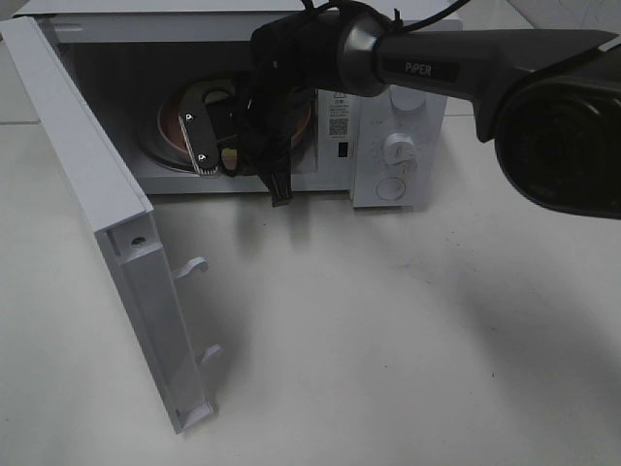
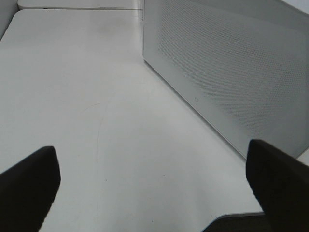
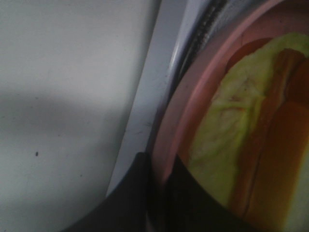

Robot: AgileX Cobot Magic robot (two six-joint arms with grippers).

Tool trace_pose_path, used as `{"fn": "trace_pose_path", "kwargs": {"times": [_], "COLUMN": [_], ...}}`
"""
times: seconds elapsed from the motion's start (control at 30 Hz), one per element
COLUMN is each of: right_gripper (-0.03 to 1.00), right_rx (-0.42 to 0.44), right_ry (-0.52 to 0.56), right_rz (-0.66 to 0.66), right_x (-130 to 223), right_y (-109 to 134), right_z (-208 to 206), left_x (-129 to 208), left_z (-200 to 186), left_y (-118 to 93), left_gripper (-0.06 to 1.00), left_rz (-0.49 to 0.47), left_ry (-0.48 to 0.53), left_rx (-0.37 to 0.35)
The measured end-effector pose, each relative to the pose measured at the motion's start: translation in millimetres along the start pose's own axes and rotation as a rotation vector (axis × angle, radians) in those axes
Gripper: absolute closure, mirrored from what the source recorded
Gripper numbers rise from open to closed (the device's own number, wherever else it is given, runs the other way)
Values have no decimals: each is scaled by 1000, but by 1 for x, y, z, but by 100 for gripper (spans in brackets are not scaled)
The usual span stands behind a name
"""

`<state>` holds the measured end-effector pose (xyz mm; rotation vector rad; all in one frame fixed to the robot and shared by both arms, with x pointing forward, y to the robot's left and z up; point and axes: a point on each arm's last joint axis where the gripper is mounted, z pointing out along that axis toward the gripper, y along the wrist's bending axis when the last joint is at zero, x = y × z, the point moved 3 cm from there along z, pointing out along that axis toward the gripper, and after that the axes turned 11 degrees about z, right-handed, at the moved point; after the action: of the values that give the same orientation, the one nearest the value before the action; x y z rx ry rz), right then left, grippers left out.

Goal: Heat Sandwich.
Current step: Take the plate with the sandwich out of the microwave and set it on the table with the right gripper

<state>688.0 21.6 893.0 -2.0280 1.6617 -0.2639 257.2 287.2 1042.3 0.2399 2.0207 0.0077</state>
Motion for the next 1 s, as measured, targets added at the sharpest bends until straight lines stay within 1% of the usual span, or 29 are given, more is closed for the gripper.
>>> {"fn": "trace_pose_path", "kwargs": {"times": [0.1,0.23,0.33,0.47,0.6,0.77,1.0], "right_gripper": [93,93,94,94,94,94,94], "right_rx": [-18,-12,-9,-12,-1,-7,0], "right_ry": [-8,-11,-16,-51,-70,-75,-84], "right_rz": [-58,-92,-98,-102,-134,-146,-217], "right_x": [1,3,3,3,4,7,13], "right_y": [6,9,10,11,11,19,33], "right_z": [-7,-14,-18,-26,-37,-41,-55], "left_x": [0,0,0,0,0,0,0], "left_z": [0,0,0,0,0,0,0], "left_y": [0,0,0,0,0,0,0], "left_gripper": [-2,-2,-2,-2,-2,-2,-2], "left_rz": [0,0,0,0,0,0,0], "left_ry": [0,0,0,0,0,0,0], "left_rx": [0,0,0,0,0,0,0]}}
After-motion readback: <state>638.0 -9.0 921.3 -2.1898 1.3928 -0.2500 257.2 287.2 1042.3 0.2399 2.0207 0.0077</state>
